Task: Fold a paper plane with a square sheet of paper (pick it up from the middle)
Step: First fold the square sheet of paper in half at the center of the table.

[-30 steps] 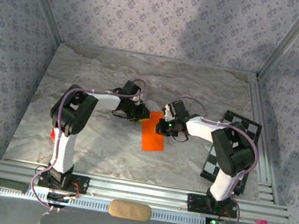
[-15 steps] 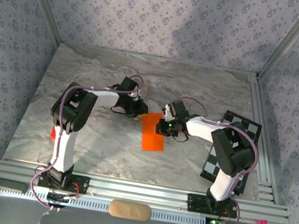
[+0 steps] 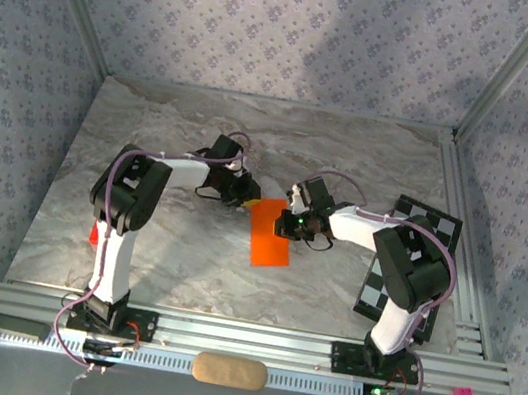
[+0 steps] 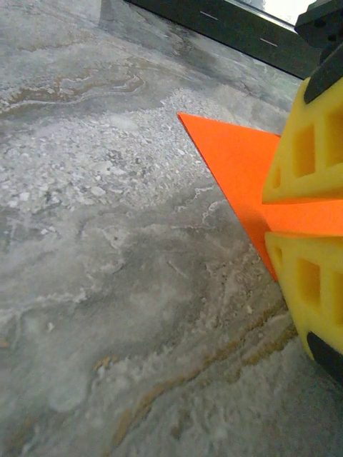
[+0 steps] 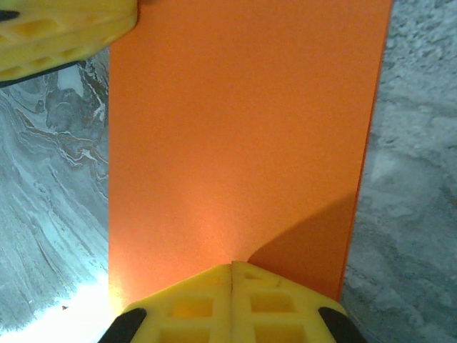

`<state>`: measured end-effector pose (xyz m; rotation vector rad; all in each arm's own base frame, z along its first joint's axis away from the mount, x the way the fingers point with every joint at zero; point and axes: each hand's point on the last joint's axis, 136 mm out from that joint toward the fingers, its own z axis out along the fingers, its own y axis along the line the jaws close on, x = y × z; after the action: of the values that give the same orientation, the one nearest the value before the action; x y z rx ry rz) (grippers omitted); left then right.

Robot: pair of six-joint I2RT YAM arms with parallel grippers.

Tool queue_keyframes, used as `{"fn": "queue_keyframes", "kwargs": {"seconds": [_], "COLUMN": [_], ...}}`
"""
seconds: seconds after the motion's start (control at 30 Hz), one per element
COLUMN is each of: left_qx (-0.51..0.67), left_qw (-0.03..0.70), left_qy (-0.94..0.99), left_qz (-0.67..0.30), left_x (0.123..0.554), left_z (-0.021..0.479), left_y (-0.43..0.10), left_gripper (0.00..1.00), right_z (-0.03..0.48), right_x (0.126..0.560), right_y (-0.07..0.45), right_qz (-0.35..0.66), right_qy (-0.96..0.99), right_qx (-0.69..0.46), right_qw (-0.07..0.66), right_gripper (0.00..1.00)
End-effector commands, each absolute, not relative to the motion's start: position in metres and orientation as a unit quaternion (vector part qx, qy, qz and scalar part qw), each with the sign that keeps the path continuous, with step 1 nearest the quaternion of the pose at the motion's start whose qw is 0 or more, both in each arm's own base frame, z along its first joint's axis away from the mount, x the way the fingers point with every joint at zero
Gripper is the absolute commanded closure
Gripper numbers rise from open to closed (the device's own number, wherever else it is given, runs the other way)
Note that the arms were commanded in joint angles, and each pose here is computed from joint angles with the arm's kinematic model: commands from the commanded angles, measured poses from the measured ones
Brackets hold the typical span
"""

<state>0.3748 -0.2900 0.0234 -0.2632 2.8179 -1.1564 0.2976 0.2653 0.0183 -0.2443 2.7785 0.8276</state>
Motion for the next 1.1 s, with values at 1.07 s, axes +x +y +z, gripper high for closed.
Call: {"fn": "queue_keyframes", "kwargs": {"seconds": [1.07], "left_qx": [-0.049], "left_qw": [0.122], "left_qy": [0.937], "left_qz": [-0.324], "left_x": [0.387], "left_z": [0.078], "left_y": [-0.289], "left_gripper": [0.76], "right_z": [-0.02], "right_x": [0.264], "right_y": [0.236], "right_qz": [0.224], "right_qy": [0.972], "right_qx": [-0.064], "right_qw": [0.038], "right_gripper": [1.0]}}
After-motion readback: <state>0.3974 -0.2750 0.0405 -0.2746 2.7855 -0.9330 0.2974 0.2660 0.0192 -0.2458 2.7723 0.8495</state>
